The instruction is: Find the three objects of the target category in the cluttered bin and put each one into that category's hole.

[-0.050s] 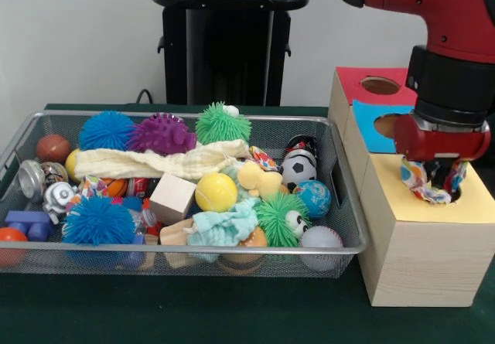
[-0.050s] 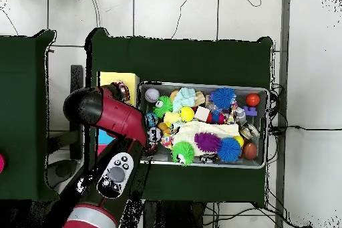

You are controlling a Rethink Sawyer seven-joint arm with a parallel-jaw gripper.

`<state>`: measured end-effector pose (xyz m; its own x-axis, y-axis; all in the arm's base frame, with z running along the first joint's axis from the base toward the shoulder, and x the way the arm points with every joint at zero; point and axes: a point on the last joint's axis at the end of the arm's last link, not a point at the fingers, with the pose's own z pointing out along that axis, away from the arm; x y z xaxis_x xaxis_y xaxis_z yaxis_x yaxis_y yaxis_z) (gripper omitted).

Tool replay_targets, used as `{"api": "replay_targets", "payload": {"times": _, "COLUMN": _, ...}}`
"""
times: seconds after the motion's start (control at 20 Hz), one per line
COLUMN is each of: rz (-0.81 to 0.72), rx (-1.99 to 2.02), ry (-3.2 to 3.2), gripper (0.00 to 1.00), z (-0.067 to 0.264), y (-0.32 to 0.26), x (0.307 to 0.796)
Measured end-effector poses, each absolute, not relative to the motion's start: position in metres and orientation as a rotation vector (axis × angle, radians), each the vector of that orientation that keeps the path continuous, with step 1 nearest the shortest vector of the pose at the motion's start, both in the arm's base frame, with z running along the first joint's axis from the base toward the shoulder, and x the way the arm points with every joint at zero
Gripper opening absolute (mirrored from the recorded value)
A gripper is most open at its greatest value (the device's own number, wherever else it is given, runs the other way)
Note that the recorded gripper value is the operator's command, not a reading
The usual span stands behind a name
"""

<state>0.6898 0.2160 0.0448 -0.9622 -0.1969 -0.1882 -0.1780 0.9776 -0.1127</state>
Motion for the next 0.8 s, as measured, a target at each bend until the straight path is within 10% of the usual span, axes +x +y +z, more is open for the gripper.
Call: {"api": "replay_targets", "payload": {"times": 0.8, "rz": -0.103, "rx": -0.268, "ry": 2.917, "gripper": 0.00, "z": 0.0352, "y": 0.2253, "x": 0.6867}}
